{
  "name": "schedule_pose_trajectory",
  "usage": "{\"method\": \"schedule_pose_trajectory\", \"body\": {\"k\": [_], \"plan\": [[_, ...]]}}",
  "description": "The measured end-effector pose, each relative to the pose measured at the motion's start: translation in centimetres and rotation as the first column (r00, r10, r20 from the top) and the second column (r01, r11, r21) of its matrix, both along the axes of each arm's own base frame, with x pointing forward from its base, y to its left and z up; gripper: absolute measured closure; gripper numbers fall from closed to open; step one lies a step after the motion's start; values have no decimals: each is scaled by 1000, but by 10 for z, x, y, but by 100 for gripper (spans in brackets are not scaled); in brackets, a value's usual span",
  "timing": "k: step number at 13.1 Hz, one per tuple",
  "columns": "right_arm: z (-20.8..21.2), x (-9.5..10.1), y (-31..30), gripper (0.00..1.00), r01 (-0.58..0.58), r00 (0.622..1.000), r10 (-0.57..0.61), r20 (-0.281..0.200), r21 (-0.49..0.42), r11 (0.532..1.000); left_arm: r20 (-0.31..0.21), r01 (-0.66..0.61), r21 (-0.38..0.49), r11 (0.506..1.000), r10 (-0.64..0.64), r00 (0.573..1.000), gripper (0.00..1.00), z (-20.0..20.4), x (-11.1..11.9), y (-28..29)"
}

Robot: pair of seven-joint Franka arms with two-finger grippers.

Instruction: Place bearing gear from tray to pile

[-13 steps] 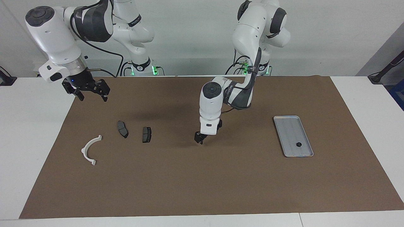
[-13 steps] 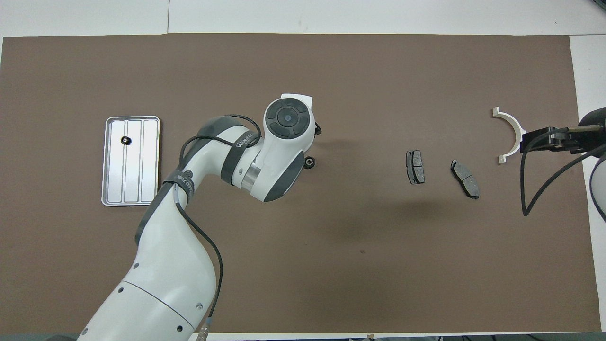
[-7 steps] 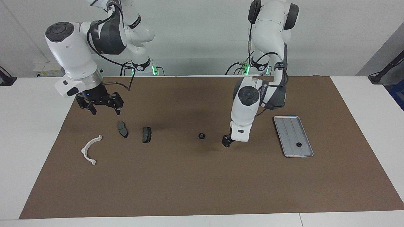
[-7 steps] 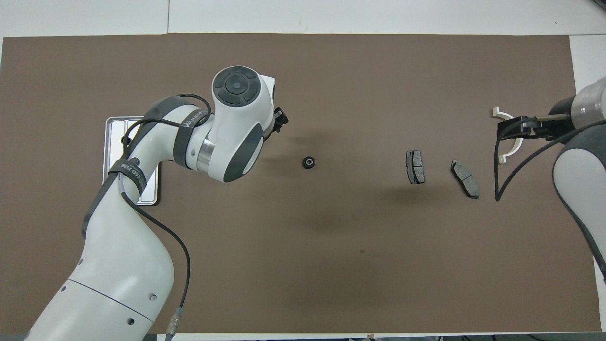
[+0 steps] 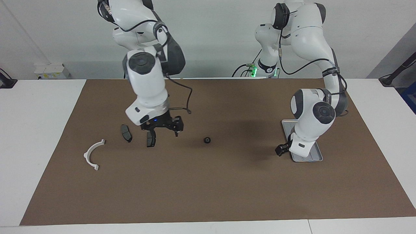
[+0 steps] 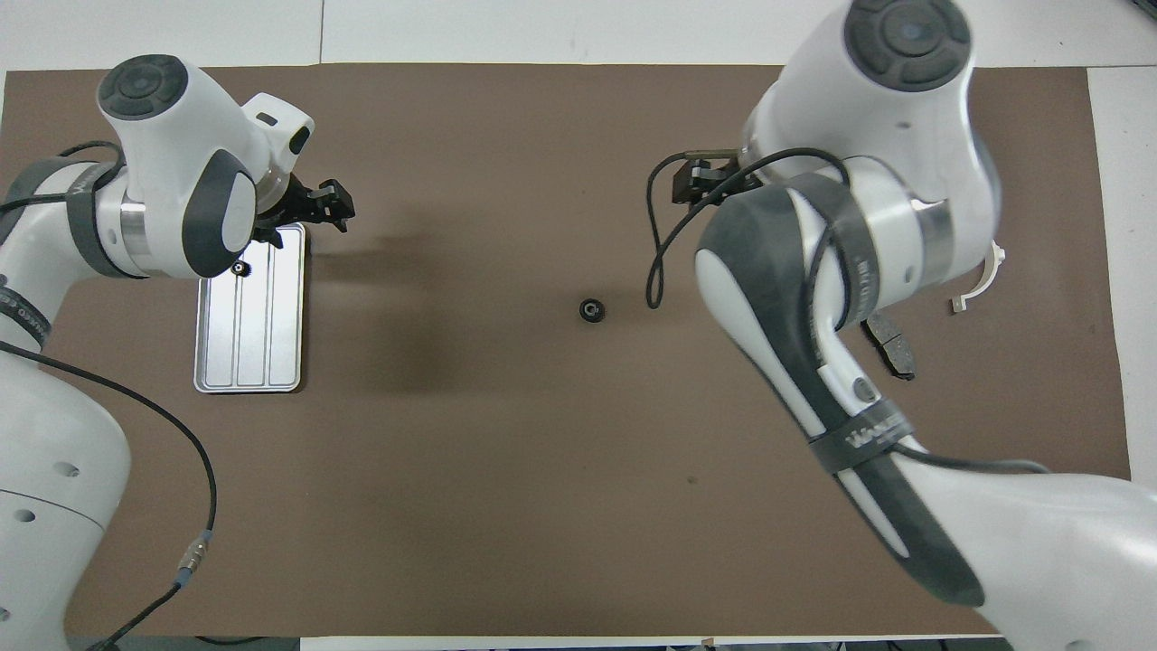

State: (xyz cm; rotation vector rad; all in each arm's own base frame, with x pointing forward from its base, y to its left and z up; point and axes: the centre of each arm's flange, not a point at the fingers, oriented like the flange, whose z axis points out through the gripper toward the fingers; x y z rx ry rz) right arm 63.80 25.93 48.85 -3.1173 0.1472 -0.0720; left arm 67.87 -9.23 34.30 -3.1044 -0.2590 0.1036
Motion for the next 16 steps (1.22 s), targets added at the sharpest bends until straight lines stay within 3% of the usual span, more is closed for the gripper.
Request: {"method": "schedule_pose_trajectory", "body": {"k": [2, 4, 5, 6, 9, 16], "plan": [[-5, -21, 48, 0, -1, 1000, 1, -8, 0, 1000, -10, 71, -8, 997, -71, 997, 10, -3, 0, 28], [-22, -27, 69, 0, -23, 1000, 23, -20, -3, 1000, -10, 131, -16, 991, -131, 991, 10, -4, 0, 54], [-36, -29, 78, 0, -36, 999, 36, -26, -5, 999, -4, 158, -19, 987, -158, 987, 19, -5, 0, 68], [-52, -33, 88, 0, -49, 998, 49, -34, -9, 999, 11, 178, -19, 984, -178, 984, 20, -8, 0, 82], [-97, -43, 116, 0, -84, 995, 83, -53, -16, 996, 44, 185, -14, 983, -184, 982, 19, -32, -13, 107], [-156, -50, 120, 0, -94, 994, 93, -57, -16, 995, 27, 173, -24, 985, -172, 985, 20, -37, -28, 107]]}}
